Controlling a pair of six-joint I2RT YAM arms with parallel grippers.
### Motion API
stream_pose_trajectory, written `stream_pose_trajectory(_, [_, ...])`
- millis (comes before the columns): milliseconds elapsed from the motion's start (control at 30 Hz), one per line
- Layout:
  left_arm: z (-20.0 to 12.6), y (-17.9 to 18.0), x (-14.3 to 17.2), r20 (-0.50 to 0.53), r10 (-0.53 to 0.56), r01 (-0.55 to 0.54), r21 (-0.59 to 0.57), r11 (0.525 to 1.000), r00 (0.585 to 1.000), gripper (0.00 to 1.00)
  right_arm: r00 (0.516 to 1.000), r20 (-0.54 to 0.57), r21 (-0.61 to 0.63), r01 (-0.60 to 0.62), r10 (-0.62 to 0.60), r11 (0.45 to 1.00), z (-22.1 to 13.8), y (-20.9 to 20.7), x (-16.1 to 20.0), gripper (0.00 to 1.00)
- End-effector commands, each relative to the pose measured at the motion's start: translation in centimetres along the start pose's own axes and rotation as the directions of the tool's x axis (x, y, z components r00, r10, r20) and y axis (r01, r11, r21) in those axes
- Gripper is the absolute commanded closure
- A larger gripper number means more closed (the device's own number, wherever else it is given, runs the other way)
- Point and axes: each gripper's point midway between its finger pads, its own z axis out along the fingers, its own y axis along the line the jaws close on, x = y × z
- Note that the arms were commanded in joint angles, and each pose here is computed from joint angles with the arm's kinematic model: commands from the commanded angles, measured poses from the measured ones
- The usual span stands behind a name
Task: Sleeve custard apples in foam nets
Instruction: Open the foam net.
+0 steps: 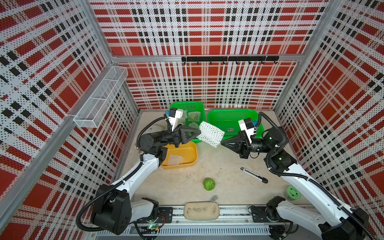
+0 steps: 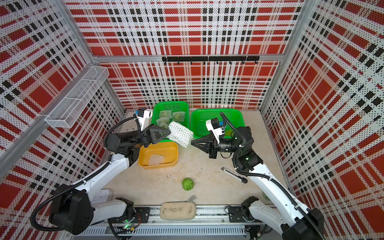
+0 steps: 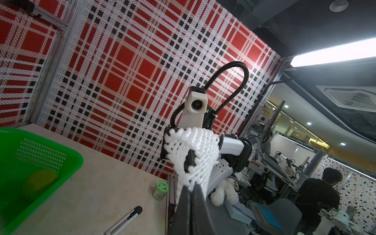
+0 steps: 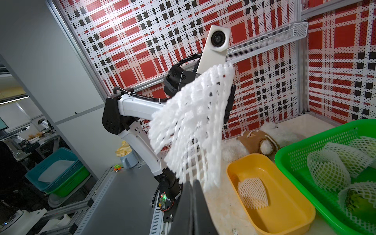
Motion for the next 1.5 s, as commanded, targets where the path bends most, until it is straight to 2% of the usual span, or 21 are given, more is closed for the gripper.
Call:
stream_pose_trajectory(0, [-0.2, -1.1, 0.5, -0.022, -0.011, 0.012, 0.027, 1.000, 1.000, 1.00, 0.997, 0.048, -0.018, 0.068, -0.067, 0.998, 0.5, 0.5, -2.2, 0.96])
stream_pose_trajectory(333, [-0.4, -1.5, 1.0, -0.031, -0.001, 0.002, 0.031, 1.000, 1.000, 1.00, 0.995, 0.042, -0.028, 0.089, -0.088, 0.996, 2.1, -0.2, -3.1, 0.96])
stream_pose_trajectory(467, [-0.3, -1.7, 1.1, -0.035, 0.003, -0.002, 0.035, 0.999, 0.999, 1.00, 0.993, 0.056, -0.067, 0.103, -0.100, 0.992, 3.4, 0.1, -3.5, 0.91])
stream_pose_trajectory(533, [-0.4, -1.6, 1.1, -0.034, 0.002, -0.001, 0.032, 0.999, 0.999, 1.00, 0.993, 0.069, -0.094, 0.106, -0.100, 0.990, 4.2, 0.4, -3.8, 0.81])
stream_pose_trajectory(567, [-0.4, -1.5, 1.2, -0.032, -0.001, 0.002, 0.028, 1.000, 0.999, 1.00, 0.992, 0.075, -0.104, 0.107, -0.100, 0.989, 4.5, 0.6, -3.8, 0.73])
stream_pose_trajectory(633, [-0.6, -1.4, 1.2, -0.024, -0.002, 0.002, 0.021, 1.000, 1.000, 1.00, 0.992, 0.080, -0.108, 0.103, -0.095, 0.989, 5.0, 0.7, -3.8, 0.49])
stream_pose_trajectory(767, [-1.3, -0.2, 1.1, -0.013, 0.002, -0.003, -0.045, 0.999, 1.000, 1.00, 0.994, 0.075, -0.084, 0.085, -0.079, 0.993, 5.2, 0.5, -3.2, 0.19])
stream_pose_trajectory(833, [-1.4, 0.4, 1.6, -0.027, 0.001, -0.003, -0.084, 0.996, 1.000, 1.00, 0.995, 0.069, -0.063, 0.073, -0.069, 0.995, 5.1, 0.2, -2.9, 0.01])
stream_pose_trajectory(933, [-1.6, 0.9, 2.5, -0.057, 0.002, -0.011, -0.147, 0.989, 0.998, 1.00, 0.997, 0.041, 0.037, 0.056, -0.058, 0.998, 4.4, -0.9, -2.0, 0.00])
stream_pose_trajectory(1000, [-1.9, 1.2, 3.3, -0.081, 0.007, -0.023, -0.199, 0.980, 0.997, 1.00, 0.999, -0.003, 0.155, 0.046, -0.046, 0.987, 3.4, -2.1, -0.8, 0.00])
stream_pose_trajectory(1100, [-2.3, 2.5, 5.7, -0.167, -0.014, -0.045, -0.344, 0.938, 0.986, 1.00, 0.999, -0.046, 0.359, 0.026, -0.011, 0.933, 0.8, -4.1, 0.7, 0.00])
stream_pose_trajectory(1200, [-2.5, 4.1, 9.0, -0.325, -0.046, -0.142, -0.530, 0.836, 0.945, 1.00, 0.998, -0.058, 0.535, 0.014, 0.021, 0.845, -2.8, -5.1, 2.4, 0.00])
stream_pose_trajectory(1333, [-2.9, 5.2, 12.7, -0.447, -0.122, -0.220, -0.638, 0.737, 0.886, 1.00, 0.985, -0.137, 0.659, 0.014, 0.101, 0.752, -6.5, -5.8, 5.9, 0.00])
stream_pose_trajectory(1467, [-4.2, 5.8, 15.9, -0.526, -0.196, -0.304, -0.713, 0.632, 0.827, 1.00, 0.954, -0.211, 0.722, 0.006, 0.212, 0.692, -8.4, -6.5, 10.0, 0.00])
